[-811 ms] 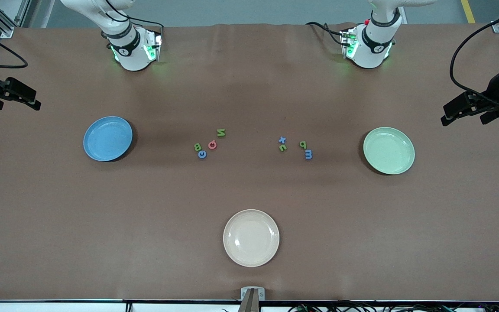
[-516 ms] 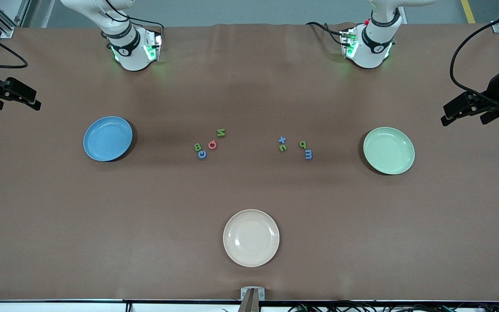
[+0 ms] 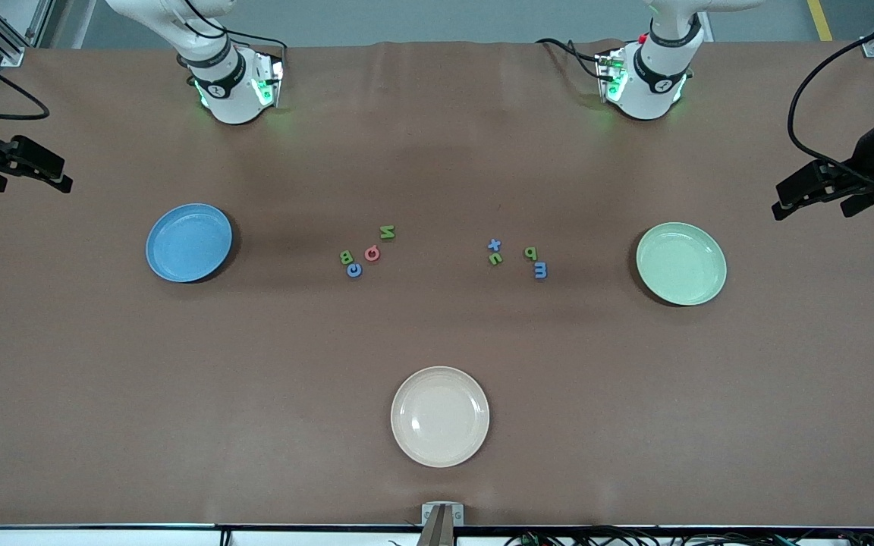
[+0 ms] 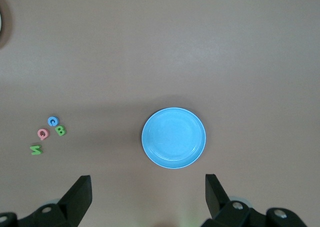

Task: Sort uppercase to blue plate, lowercase to green plate
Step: 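Reach the left gripper toward the green u letter, then grasp the green u with the left gripper while the right gripper reaches B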

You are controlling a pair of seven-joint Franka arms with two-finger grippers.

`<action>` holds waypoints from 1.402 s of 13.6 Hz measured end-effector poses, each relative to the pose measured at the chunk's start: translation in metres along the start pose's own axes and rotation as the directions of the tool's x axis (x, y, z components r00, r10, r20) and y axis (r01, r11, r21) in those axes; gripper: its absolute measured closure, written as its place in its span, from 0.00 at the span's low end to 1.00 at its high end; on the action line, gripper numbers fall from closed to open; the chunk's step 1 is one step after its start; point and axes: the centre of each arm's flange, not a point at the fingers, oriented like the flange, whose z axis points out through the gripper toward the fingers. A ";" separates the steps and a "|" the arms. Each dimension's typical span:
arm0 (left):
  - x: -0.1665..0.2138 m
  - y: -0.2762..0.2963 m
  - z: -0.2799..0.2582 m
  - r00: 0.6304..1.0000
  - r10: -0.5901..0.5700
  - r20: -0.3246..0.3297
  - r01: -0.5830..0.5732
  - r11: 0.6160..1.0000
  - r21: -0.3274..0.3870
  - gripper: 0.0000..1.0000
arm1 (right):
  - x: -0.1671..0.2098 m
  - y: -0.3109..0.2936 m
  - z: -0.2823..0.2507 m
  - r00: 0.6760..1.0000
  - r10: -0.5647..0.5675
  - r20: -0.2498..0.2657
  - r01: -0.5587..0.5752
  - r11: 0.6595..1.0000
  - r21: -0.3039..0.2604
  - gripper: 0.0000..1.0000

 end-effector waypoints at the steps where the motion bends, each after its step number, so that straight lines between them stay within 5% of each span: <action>1: -0.001 0.004 0.002 1.000 0.008 0.011 -0.008 1.000 0.001 0.00 | 0.000 0.000 0.000 1.000 0.000 0.000 0.000 1.000 0.000 0.00; 10: -0.017 0.181 0.111 0.984 0.022 0.175 -0.030 0.999 0.042 0.00 | 0.000 -0.001 0.000 1.000 -0.001 -0.001 0.001 1.000 0.000 0.00; 19: -0.050 0.339 0.297 0.948 -0.283 0.147 0.272 0.958 0.090 0.00 | 0.008 0.011 0.010 1.000 0.024 0.016 -0.024 1.000 -0.001 0.00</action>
